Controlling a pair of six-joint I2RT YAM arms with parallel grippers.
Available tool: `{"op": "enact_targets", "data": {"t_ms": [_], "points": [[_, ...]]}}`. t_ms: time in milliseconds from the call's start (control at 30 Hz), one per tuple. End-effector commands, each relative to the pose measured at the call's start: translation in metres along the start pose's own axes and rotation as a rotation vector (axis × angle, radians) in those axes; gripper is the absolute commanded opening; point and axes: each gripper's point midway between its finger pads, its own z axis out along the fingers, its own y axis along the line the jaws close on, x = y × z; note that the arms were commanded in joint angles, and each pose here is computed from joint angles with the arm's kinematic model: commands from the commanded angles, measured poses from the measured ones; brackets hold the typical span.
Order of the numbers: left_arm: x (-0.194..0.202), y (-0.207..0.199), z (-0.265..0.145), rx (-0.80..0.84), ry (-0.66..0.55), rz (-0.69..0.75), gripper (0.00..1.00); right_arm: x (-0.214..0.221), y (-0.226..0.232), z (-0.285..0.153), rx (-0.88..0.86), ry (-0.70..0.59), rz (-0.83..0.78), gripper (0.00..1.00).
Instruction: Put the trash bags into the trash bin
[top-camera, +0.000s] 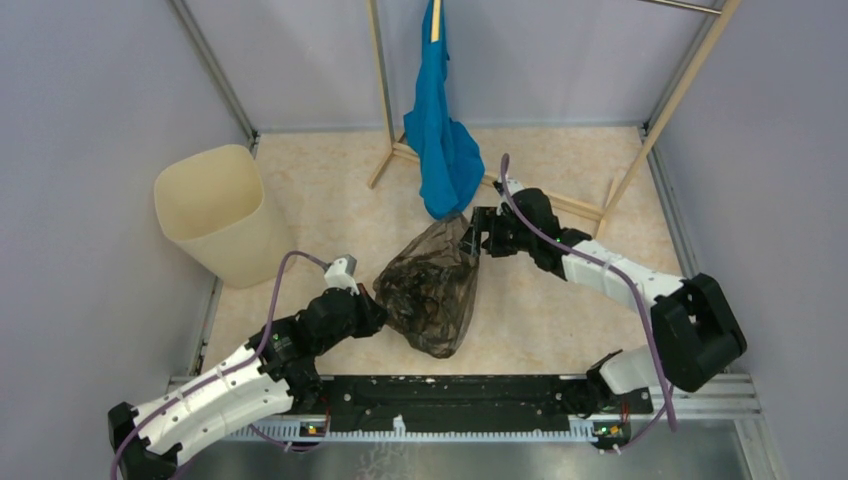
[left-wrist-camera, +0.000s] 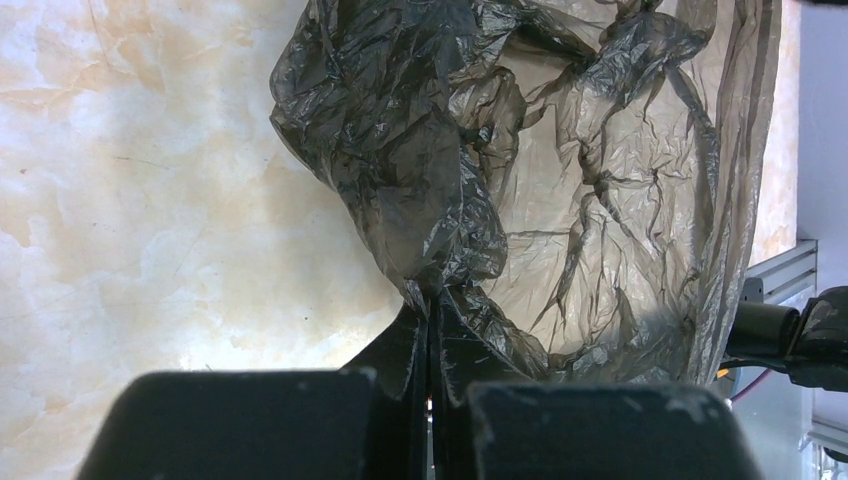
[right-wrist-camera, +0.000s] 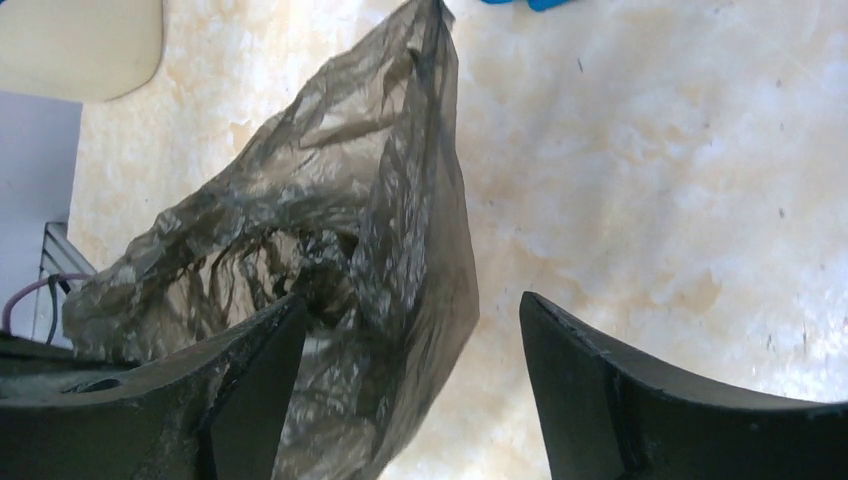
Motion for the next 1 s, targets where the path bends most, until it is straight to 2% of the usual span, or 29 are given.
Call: {"op": "enact_targets", "data": {"t_ms": [0, 67, 333, 733, 967], "points": [[-0.005, -0.009, -0.002, 0.038, -0.014, 0.022, 0.00, -0.028, 0.009, 0.018, -0.026, -0.042, -0.031, 0.73], [-0.006, -0.009, -0.002, 0.040, -0.016, 0.027, 0.00, -0.026, 0.006, 0.025, -0.016, -0.025, -0.038, 0.68], [-0.005, -0.013, 0.001, 0.061, -0.012, 0.046, 0.00, -0.015, -0.004, 0.036, 0.003, 0.011, -0.032, 0.63], [-0.012, -0.017, 0.002, 0.044, -0.026, 0.042, 0.00, -0.009, -0.011, 0.015, 0.038, -0.030, -0.024, 0.19], [-0.010, -0.021, 0.006, 0.065, -0.022, 0.033, 0.00, 0.021, -0.018, -0.011, 0.040, -0.031, 0.018, 0.08]]}}
